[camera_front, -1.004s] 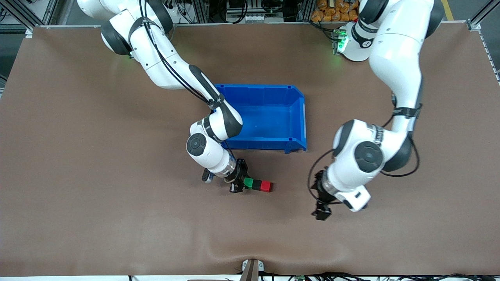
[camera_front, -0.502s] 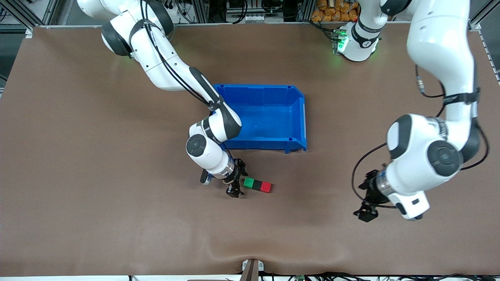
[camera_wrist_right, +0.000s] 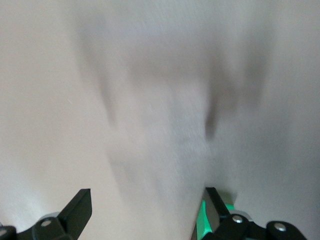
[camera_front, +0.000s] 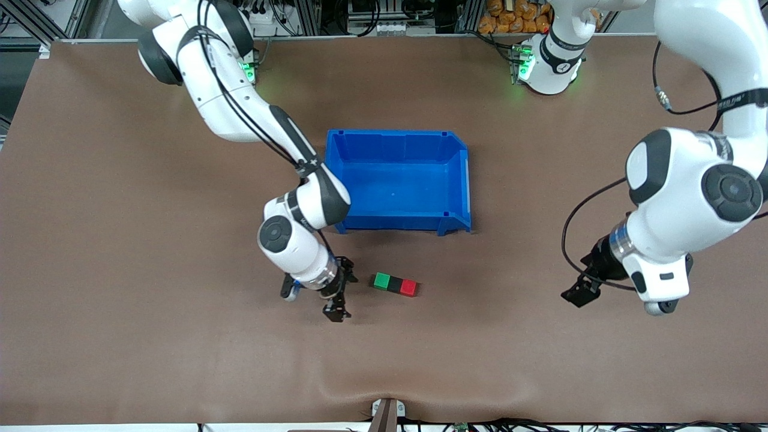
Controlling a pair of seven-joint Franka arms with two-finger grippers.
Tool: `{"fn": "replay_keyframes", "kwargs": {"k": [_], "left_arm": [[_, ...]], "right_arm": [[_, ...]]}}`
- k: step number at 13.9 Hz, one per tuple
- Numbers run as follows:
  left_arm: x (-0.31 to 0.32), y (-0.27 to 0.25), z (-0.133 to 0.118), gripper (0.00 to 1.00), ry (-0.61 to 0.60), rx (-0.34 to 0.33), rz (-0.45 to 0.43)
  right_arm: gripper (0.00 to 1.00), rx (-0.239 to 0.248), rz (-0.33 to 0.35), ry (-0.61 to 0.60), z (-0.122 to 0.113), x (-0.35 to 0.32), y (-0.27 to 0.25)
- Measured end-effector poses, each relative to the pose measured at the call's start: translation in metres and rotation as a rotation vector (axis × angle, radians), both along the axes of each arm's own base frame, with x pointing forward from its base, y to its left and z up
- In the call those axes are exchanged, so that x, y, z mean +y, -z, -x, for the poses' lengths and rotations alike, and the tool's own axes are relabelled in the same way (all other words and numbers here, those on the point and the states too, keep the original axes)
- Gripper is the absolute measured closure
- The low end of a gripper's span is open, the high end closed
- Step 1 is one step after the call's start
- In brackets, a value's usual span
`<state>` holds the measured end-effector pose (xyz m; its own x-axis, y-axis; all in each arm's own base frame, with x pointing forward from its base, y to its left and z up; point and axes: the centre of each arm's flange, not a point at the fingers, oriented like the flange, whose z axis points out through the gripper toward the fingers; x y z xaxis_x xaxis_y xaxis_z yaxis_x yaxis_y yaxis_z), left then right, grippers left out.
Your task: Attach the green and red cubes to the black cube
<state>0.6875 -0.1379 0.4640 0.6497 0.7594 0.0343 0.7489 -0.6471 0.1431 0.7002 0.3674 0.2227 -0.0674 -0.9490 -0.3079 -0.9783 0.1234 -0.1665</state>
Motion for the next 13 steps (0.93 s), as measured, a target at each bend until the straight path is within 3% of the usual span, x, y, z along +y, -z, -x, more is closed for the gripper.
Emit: {"fn": "replay_keyframes", "kwargs": {"k": [5, 9, 13], "left_arm": [[0.007, -0.036, 0.053, 0.00, 0.217, -0.009, -0.069], [0.017, -0.062, 0.099, 0.00, 0.399, 0.057, -0.108], [0.032, -0.085, 0.134, 0.00, 0.552, 0.073, -0.132]], "right_arm": [[0.00, -0.037, 0.015, -0.037, -0.025, -0.048, -0.022], [0.00, -0.064, 0.033, -0.101, -0.033, -0.067, -0.033], [0.00, -0.051, 0.050, -0.129, -0.040, -0.090, -0.033]]}}
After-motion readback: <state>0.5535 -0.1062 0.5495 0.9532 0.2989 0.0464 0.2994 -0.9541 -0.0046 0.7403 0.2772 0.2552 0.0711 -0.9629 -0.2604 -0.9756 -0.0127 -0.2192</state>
